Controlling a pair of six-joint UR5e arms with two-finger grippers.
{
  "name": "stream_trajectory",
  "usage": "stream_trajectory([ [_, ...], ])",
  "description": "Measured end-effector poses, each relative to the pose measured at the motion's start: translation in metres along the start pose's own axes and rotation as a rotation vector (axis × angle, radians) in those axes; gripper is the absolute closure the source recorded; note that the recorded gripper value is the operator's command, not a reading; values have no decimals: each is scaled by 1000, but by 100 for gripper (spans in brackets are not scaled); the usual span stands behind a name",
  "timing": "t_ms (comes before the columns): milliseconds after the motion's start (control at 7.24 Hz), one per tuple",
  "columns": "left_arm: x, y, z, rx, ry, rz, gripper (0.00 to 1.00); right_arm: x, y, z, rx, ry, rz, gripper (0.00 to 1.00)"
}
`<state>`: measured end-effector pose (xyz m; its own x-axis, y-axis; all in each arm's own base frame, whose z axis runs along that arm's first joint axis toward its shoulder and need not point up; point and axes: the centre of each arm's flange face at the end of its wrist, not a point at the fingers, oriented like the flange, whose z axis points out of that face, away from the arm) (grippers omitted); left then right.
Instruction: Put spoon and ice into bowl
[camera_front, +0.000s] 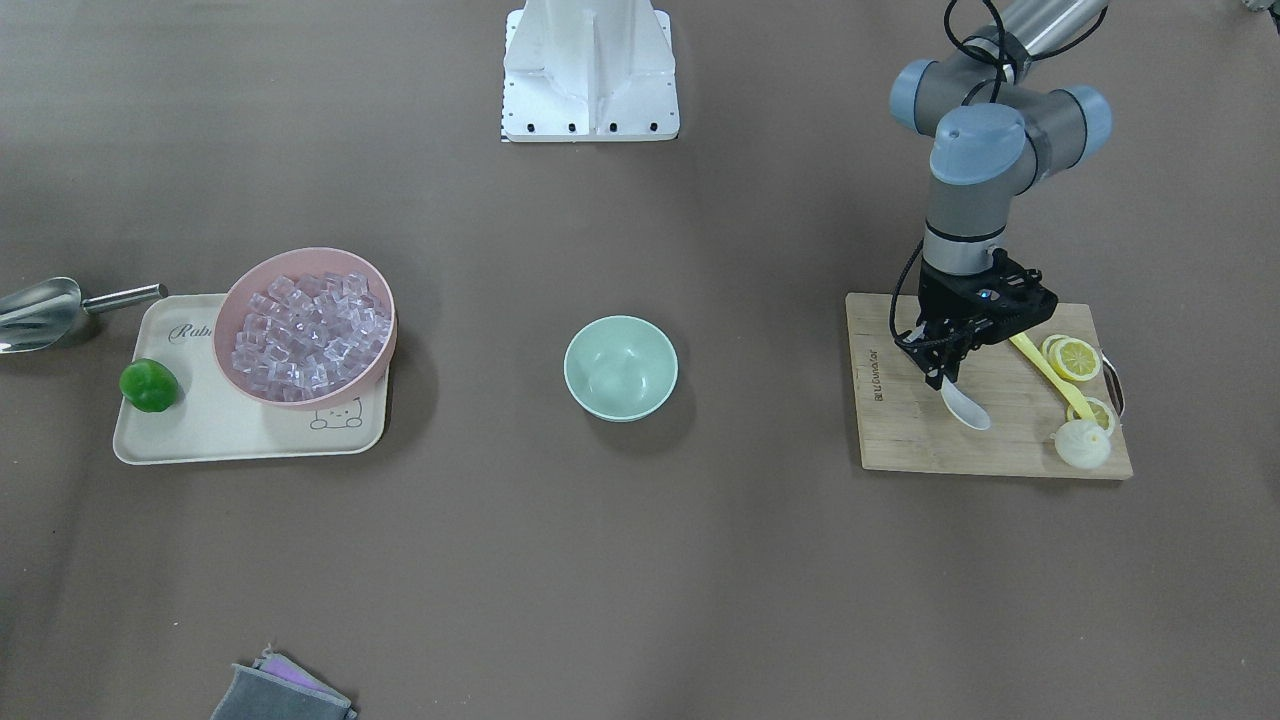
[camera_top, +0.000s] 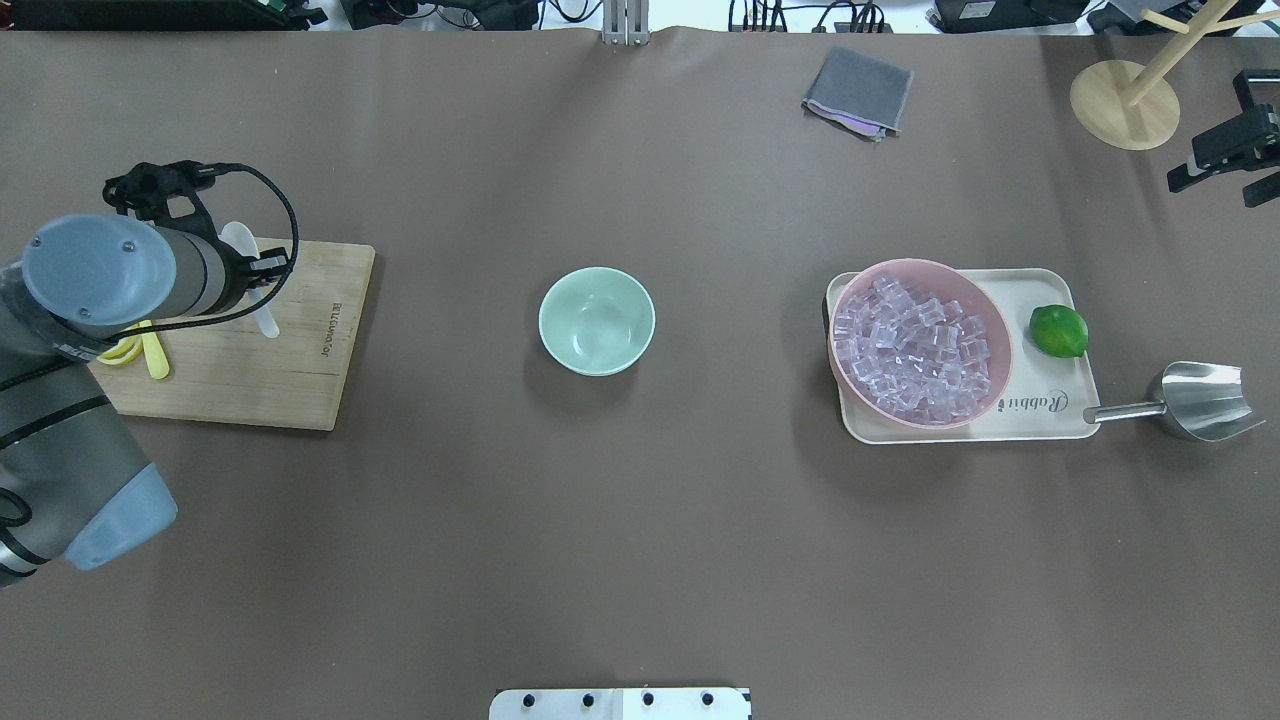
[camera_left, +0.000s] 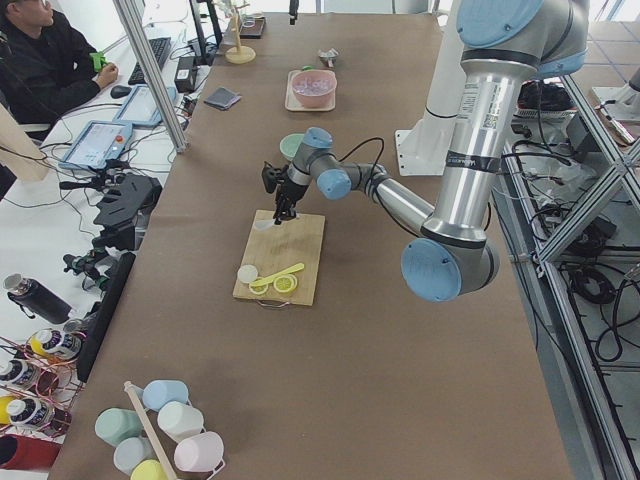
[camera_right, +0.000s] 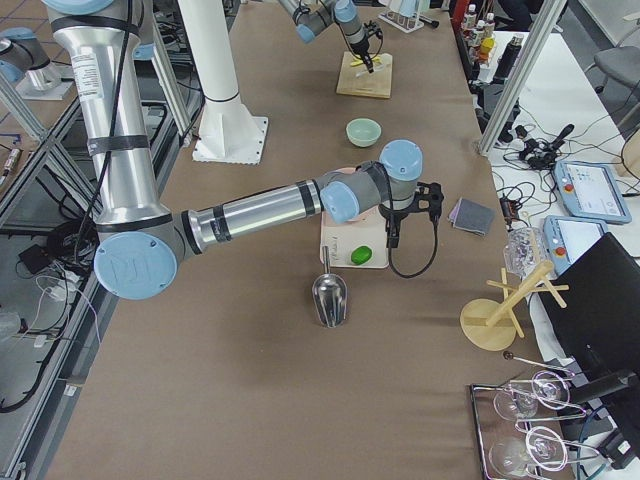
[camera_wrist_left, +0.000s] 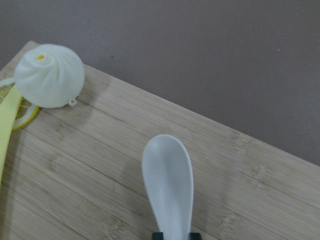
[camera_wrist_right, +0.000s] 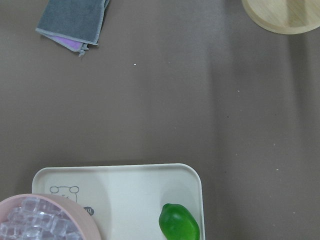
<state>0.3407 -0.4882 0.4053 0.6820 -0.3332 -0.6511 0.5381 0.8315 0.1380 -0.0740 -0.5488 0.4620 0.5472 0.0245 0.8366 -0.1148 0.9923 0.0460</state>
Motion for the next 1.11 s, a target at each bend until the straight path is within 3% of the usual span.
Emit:
stream_trajectory([
  [276,28,-20,-24,0,27,-4,100,-78,3,16,29,20,-28,0],
  [553,61,-28,-42,-17,40,-13,100,-185,30,47,60,14,11,0],
  [691,66,-29,-44,-19,40,-15,100,-213,47,57,58,4,12,0],
  [1105,69,-30,-46,-19,42,-15,100,-244,98,115,33,63,-35,0],
])
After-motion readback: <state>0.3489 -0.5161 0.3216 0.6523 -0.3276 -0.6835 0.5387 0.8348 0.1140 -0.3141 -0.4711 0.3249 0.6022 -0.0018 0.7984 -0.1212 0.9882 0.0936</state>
